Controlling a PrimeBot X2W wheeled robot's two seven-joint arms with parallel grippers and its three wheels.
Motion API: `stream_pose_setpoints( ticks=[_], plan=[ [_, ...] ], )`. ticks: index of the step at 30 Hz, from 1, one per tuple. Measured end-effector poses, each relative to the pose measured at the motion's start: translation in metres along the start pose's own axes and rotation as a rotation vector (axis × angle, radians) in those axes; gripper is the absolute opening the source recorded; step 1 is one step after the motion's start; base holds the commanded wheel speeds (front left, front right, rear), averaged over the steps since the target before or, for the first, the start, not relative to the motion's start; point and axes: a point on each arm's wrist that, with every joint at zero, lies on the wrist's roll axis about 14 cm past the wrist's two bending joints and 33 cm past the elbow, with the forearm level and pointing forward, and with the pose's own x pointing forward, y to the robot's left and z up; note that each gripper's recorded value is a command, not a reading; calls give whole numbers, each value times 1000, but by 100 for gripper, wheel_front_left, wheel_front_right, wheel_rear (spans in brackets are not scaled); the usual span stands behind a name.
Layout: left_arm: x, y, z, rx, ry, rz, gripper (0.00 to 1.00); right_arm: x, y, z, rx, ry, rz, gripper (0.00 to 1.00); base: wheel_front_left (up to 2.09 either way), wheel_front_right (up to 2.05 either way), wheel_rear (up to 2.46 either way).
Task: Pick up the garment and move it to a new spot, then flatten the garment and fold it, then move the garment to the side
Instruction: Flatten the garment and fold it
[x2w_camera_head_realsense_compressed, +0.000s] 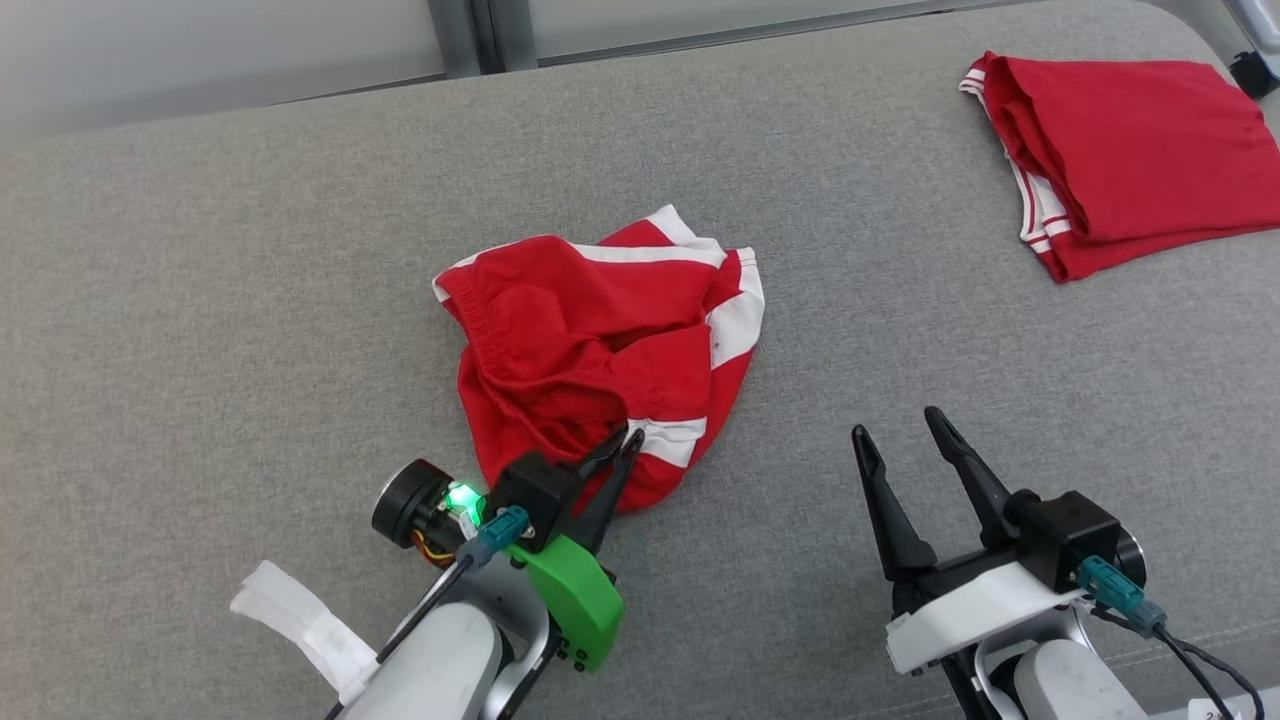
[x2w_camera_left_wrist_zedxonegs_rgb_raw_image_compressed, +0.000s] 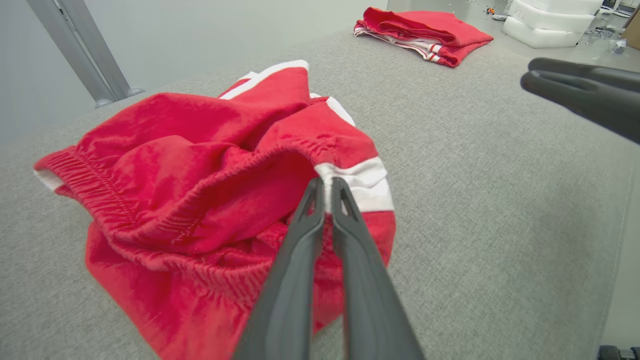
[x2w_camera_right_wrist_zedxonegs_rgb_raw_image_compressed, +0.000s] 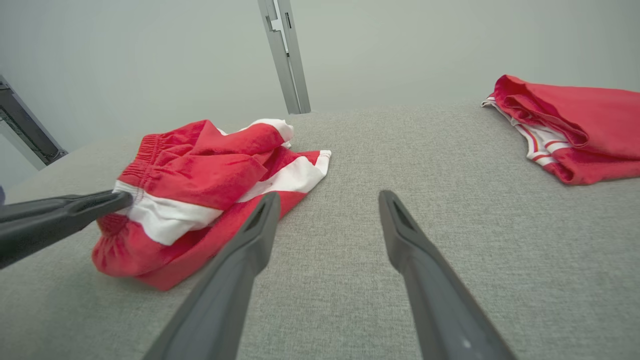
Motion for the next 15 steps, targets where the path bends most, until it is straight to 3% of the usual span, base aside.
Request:
stream_pose_setpoints(
  ticks=[7, 15],
  plan=[
    [6, 1, 8, -16, -7, -18, 0, 1, -3, 0, 6, 0, -14, 100, 0, 0, 0],
    [31, -7, 88, 19, -140, -138, 0, -7, -41, 18, 19, -58, -148, 100, 0, 0, 0]
  ],
)
